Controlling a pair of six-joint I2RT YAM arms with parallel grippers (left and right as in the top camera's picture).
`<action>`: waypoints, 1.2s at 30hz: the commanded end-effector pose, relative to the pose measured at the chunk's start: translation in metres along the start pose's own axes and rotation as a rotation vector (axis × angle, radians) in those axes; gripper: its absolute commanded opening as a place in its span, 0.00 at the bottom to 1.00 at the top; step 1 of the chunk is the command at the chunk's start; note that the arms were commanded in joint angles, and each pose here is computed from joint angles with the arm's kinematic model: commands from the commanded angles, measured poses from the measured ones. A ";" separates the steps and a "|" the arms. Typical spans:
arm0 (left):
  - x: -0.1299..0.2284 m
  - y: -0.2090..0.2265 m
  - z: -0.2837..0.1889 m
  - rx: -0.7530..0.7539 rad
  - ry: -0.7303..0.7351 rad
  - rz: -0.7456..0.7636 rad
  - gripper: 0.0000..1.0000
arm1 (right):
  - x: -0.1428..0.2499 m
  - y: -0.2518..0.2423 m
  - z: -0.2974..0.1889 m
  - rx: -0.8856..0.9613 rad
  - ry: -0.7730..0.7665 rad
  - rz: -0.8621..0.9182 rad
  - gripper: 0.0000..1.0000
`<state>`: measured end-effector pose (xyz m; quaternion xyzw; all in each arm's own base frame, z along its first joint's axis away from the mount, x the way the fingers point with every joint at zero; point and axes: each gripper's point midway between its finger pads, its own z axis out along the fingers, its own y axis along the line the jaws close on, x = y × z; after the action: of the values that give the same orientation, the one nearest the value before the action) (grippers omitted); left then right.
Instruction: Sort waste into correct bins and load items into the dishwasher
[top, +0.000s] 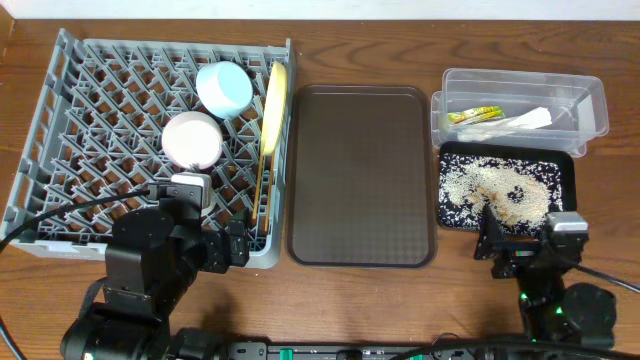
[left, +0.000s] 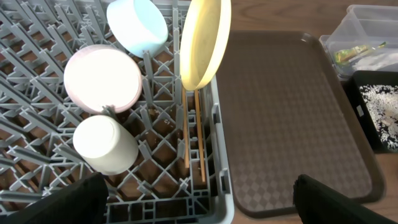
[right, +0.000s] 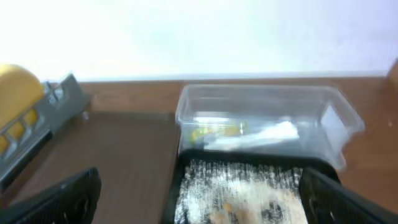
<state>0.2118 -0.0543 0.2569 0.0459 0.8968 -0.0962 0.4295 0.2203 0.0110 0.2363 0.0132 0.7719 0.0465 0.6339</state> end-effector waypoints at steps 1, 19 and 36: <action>0.001 0.003 0.001 -0.015 0.003 0.011 0.98 | 0.006 0.003 0.013 -0.027 -0.121 -0.018 0.99; 0.001 0.003 0.001 -0.014 0.003 0.011 0.99 | 0.041 -0.002 0.034 -0.031 -0.253 -0.103 0.99; 0.001 0.003 0.001 -0.015 0.003 0.011 0.99 | 0.072 -0.007 0.040 -0.014 -0.122 -0.137 0.99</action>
<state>0.2119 -0.0543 0.2567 0.0459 0.8969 -0.0961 0.4293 0.2461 0.0134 0.1577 -0.0373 0.7311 0.0137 0.6811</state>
